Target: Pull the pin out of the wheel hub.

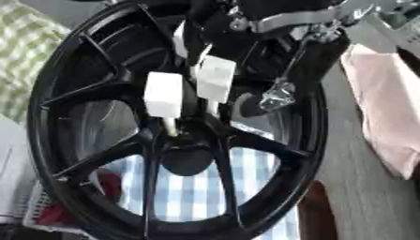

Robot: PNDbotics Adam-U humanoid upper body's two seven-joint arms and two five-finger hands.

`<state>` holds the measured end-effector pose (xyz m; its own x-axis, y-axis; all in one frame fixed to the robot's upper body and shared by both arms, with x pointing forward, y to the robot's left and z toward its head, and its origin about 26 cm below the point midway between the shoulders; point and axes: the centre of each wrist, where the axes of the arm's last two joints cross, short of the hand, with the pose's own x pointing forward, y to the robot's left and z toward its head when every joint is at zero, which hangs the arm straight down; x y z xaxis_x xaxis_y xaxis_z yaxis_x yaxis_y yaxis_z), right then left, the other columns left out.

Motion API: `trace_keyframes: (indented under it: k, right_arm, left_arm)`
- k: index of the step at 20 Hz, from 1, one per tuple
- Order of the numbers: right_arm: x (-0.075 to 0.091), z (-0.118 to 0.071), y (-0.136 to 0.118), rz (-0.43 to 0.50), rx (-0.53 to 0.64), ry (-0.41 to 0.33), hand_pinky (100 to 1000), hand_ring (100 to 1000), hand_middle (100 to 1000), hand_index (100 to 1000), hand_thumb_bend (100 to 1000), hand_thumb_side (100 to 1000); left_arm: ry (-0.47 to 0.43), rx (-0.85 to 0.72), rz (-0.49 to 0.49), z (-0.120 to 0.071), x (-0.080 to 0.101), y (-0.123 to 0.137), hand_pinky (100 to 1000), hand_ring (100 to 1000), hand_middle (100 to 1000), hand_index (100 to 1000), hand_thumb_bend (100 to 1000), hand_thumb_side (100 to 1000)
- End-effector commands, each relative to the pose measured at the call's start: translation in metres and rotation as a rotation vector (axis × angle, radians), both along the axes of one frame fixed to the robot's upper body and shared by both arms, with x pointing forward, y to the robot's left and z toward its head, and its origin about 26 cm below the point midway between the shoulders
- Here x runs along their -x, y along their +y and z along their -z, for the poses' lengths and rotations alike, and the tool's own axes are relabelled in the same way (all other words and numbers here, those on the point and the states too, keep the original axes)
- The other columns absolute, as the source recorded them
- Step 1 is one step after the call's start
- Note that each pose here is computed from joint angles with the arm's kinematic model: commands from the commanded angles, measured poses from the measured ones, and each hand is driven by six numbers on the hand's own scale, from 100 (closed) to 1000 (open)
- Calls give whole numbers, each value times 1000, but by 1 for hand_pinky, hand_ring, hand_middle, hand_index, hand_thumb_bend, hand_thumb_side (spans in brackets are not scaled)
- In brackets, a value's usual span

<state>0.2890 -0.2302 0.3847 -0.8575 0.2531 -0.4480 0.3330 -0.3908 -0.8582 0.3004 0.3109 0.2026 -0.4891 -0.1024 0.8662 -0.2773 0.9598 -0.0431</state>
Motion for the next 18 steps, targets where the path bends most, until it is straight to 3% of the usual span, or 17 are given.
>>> trace_keyframes:
  k: [1, 6, 11, 14, 18]
  right_arm:
    - [1, -12, -4, 13, -3, -15, 899, 766, 765, 802, 476, 345]
    - [-2, -14, -3, 10, -7, -22, 887, 686, 729, 784, 473, 337]
    - [-5, -15, -3, 11, -10, -24, 884, 674, 721, 780, 472, 333]
    - [-6, -14, -3, 7, -13, -24, 863, 579, 688, 764, 469, 324]
    - [-7, -14, -2, 2, -19, -23, 863, 579, 683, 762, 468, 320]
  left_arm:
    - [-30, -24, -2, -10, 3, 3, 657, 659, 615, 731, 514, 651]
    - [-31, -23, -3, -10, 3, 3, 657, 659, 616, 731, 513, 651]
    - [-30, -20, -1, -9, 3, 3, 657, 658, 616, 731, 513, 652]
    - [-31, -19, -4, -9, 3, 3, 658, 658, 616, 731, 514, 651]
    - [-31, -18, -4, -9, 3, 3, 658, 658, 616, 731, 514, 651]
